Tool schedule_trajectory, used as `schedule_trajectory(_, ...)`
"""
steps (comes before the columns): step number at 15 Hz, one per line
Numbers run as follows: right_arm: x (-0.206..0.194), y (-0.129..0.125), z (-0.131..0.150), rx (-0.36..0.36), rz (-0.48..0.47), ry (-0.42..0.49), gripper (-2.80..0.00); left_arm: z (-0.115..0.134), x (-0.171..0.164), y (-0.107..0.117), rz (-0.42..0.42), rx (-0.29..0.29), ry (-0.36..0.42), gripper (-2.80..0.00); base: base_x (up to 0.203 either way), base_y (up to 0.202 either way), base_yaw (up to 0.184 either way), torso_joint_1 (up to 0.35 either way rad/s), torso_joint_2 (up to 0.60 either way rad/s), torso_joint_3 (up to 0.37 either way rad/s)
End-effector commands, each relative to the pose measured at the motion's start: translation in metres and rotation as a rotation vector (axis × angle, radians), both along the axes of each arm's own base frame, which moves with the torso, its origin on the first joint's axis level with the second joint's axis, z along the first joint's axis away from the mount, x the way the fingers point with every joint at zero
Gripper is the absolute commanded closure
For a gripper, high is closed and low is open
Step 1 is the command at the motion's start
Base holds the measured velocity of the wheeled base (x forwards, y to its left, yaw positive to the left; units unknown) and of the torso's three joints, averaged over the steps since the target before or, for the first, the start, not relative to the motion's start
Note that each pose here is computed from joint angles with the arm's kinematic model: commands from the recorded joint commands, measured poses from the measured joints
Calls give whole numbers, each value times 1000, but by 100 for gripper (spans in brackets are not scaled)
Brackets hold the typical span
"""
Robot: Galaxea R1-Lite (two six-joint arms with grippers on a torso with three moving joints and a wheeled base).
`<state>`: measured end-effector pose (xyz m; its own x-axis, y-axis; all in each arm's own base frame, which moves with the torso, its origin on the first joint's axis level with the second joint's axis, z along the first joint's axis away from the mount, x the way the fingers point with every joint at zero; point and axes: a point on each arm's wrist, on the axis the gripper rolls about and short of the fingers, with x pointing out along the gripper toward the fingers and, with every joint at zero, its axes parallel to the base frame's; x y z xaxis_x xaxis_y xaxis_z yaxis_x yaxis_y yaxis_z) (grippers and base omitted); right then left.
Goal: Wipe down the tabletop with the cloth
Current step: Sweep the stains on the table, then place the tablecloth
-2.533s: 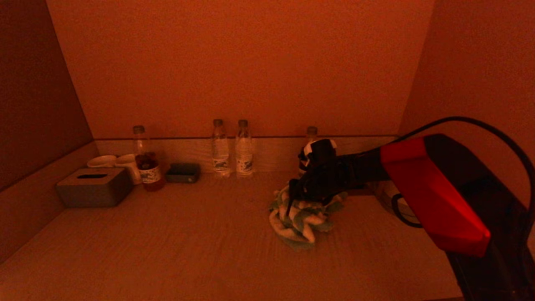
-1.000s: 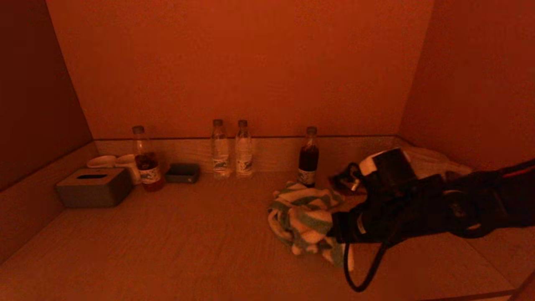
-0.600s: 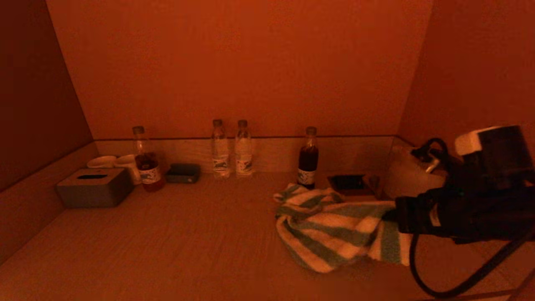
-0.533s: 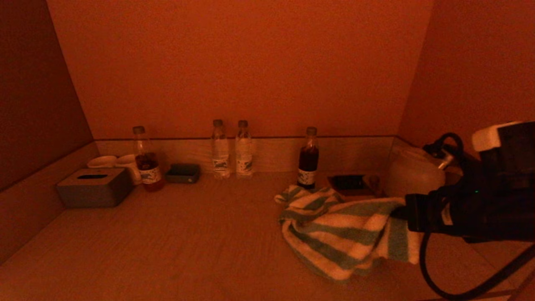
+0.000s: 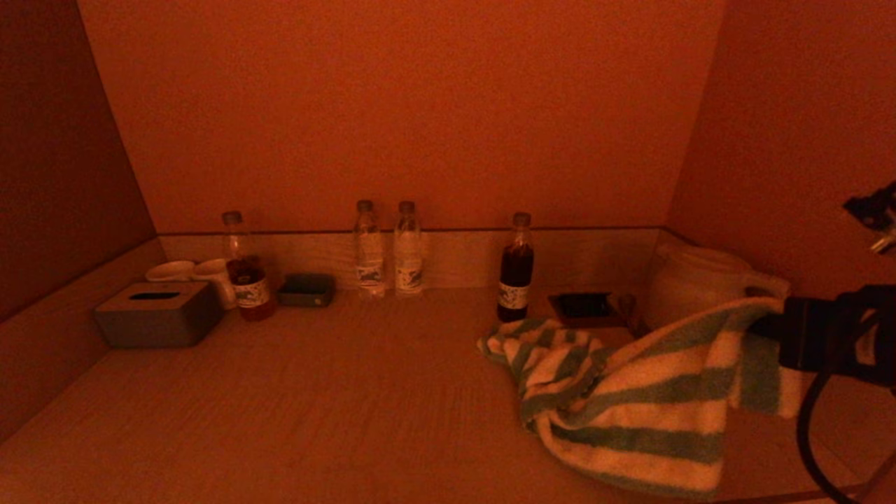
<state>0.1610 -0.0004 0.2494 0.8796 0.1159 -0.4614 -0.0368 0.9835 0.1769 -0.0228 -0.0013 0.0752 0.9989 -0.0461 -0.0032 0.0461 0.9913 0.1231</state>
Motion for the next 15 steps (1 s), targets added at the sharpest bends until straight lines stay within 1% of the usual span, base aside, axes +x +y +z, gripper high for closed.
schedule_trajectory(1, -11, -5, 7, -18, -64, -46, 0, 0, 0, 0, 0, 1, 0, 0, 0, 0, 0, 0, 0, 0)
schedule_trajectory(2, -12, -5, 7, -18, -68, -46, 0, 0, 0, 0, 1, 1, 0, 0, 0, 0, 0, 0, 0, 0)
schedule_trajectory(3, -16, -8, 7, -33, -113, -52, 0, 0, 0, 0, 0, 1, 0, 0, 0, 0, 0, 0, 0, 0)
schedule_trajectory(5, -18, -10, 5, -56, -174, -49, 0, 0, 0, 0, 0, 1, 0, 0, 0, 0, 0, 0, 0, 0)
schedule_trajectory(6, -21, -10, 6, -57, -179, -57, 0, 0, 0, 0, 0, 1, 0, 0, 0, 0, 0, 0, 0, 0)
schedule_trajectory(8, -23, -14, 9, -77, -243, -74, 0, 0, 0, 0, 0, 1, 0, 0, 0, 0, 0, 0, 0, 0)
schedule_trajectory(10, -22, -16, 10, -83, -263, -84, 0, 0, 0, 0, 0, 1, 0, 0, 0, 0, 0, 0, 0, 0)
schedule_trajectory(12, -18, -26, 14, -106, -357, -128, 0, 0, 0, 0, 1, 1, 0, 0, 0, 0, 0, 0, 0, 0)
schedule_trajectory(15, -13, -29, 15, -108, -377, -133, 0, 0, 0, 0, -1, 1, 0, 0, 0, 0, 0, 0, 0, 0)
